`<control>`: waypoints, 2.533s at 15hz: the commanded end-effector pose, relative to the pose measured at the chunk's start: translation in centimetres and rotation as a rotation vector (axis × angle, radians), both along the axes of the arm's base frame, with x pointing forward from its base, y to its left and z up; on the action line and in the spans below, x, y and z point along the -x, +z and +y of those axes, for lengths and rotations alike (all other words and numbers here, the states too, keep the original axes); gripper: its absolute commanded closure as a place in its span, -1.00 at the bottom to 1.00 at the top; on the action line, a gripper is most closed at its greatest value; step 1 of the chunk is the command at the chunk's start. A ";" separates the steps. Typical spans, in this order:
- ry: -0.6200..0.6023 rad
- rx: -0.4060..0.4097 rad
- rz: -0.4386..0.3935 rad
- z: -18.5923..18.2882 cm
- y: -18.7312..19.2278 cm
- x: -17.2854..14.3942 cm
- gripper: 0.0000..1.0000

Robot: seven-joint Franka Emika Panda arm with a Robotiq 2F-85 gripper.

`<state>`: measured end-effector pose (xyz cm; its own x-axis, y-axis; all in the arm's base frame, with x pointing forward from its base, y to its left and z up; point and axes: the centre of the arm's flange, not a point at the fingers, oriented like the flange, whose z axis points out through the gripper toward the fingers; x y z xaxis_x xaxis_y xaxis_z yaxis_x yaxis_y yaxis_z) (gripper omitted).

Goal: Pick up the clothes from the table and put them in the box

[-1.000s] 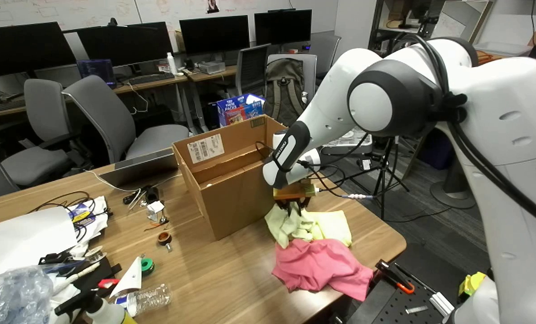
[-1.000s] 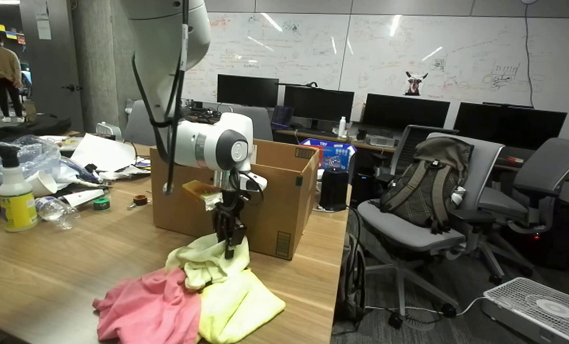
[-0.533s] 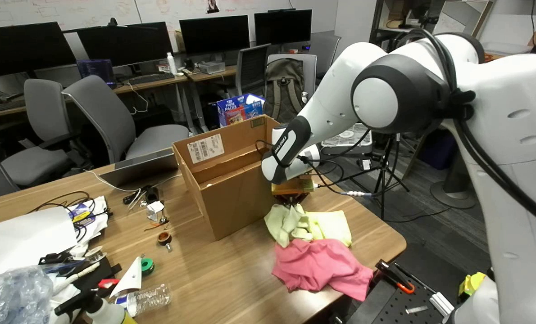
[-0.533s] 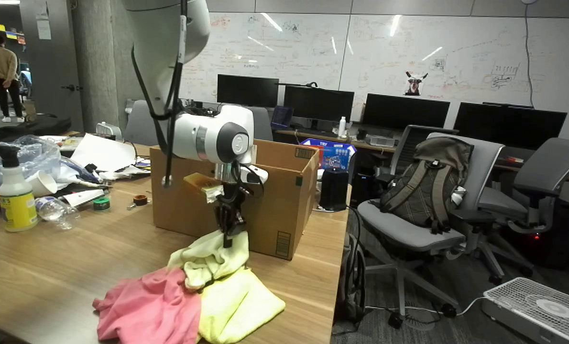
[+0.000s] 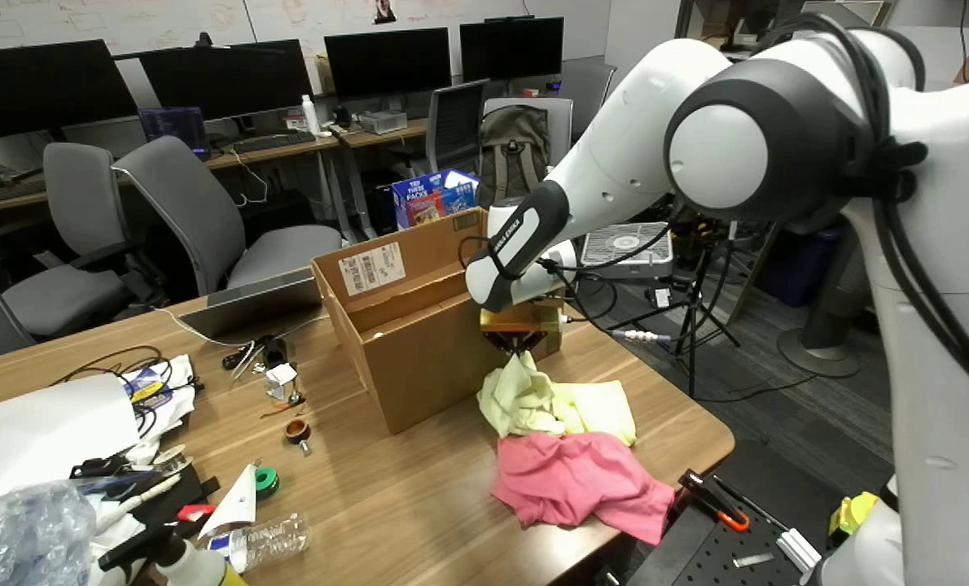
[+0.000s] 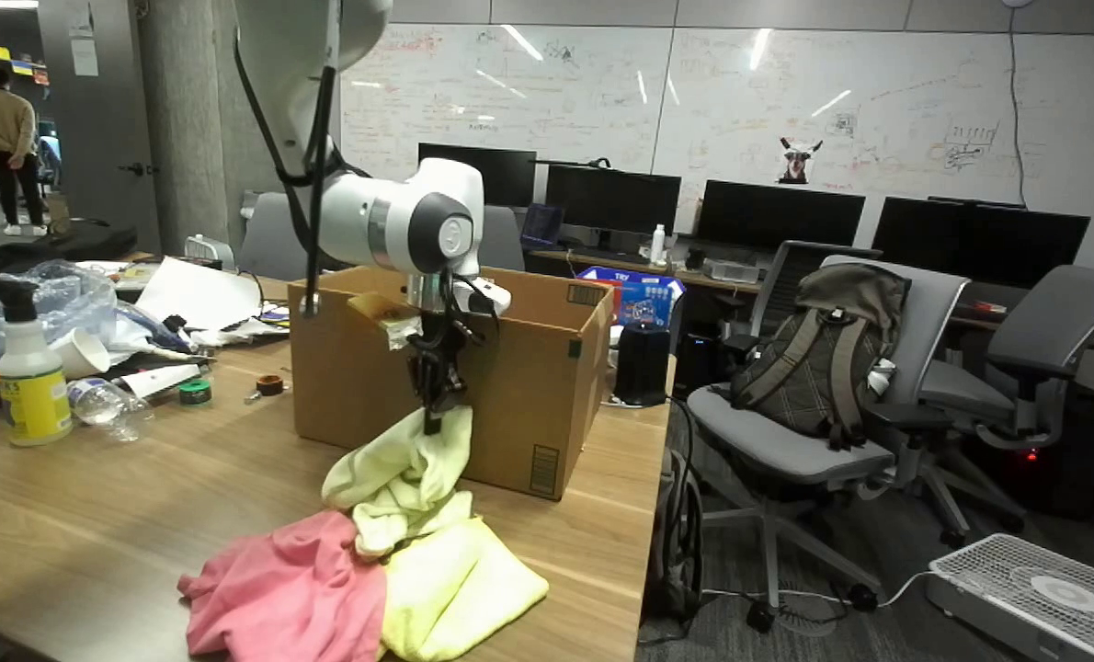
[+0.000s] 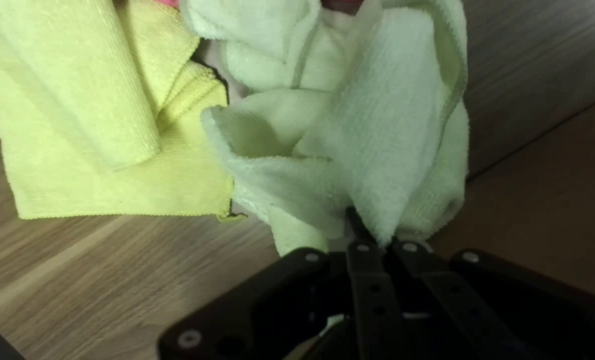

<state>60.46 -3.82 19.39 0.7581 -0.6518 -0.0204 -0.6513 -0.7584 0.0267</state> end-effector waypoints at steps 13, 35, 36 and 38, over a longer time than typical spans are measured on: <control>-0.060 -0.155 -0.311 11.5 23.5 4.2 0.98; -0.461 -0.405 -0.534 15.1 50.0 3.3 0.98; -0.487 -0.407 -0.542 14.8 50.5 3.0 0.98; -0.538 -0.416 -0.549 14.4 51.3 2.3 0.98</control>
